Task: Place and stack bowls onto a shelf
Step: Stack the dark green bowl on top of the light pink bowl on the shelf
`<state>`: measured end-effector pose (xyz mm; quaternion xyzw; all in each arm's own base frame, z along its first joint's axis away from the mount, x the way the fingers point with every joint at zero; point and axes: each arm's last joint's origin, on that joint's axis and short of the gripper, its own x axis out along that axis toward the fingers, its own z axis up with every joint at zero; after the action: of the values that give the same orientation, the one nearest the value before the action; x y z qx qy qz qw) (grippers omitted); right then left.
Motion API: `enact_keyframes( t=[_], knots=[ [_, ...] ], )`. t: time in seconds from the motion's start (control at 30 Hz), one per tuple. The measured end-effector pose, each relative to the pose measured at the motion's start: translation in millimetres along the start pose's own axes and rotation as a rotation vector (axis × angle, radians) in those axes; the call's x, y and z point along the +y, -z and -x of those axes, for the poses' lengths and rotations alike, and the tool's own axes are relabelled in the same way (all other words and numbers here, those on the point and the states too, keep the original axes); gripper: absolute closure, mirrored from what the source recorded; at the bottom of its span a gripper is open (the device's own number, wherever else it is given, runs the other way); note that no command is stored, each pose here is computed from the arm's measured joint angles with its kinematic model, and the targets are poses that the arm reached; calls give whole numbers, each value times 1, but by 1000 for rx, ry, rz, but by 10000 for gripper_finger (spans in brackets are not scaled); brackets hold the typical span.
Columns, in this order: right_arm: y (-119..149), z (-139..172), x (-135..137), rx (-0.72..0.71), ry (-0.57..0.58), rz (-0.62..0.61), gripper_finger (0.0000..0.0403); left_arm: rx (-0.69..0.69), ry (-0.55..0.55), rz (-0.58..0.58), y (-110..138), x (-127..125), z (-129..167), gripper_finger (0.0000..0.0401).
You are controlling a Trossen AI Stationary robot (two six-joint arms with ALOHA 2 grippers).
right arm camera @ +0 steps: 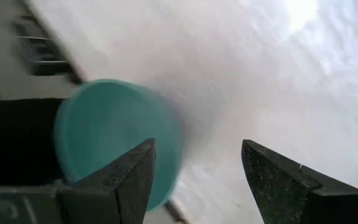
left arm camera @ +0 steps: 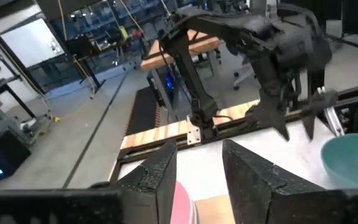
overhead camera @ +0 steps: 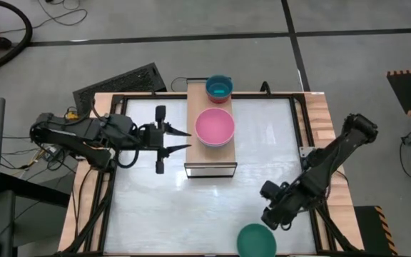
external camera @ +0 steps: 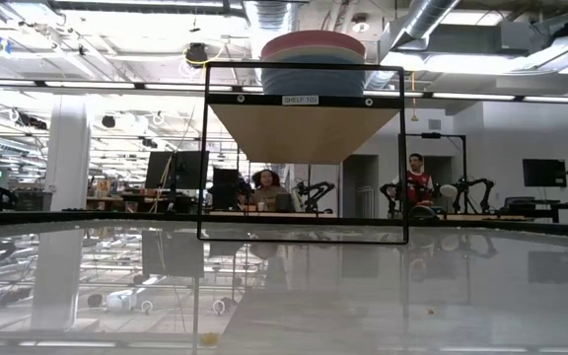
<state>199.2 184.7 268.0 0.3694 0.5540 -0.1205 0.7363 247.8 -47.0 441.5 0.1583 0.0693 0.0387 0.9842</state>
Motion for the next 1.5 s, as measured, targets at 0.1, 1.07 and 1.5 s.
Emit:
enact_keyframes(
  t=[0.1,1.07,1.5],
  knots=[
    [1,-17,2,17,46,-9,138,22,8,30,2,-1,0,282],
    [10,-102,14,200,148,17,138,109,125,145,12,-7,1,282],
    [6,-102,14,208,144,10,149,123,128,139,13,-7,1,282]
  ],
)
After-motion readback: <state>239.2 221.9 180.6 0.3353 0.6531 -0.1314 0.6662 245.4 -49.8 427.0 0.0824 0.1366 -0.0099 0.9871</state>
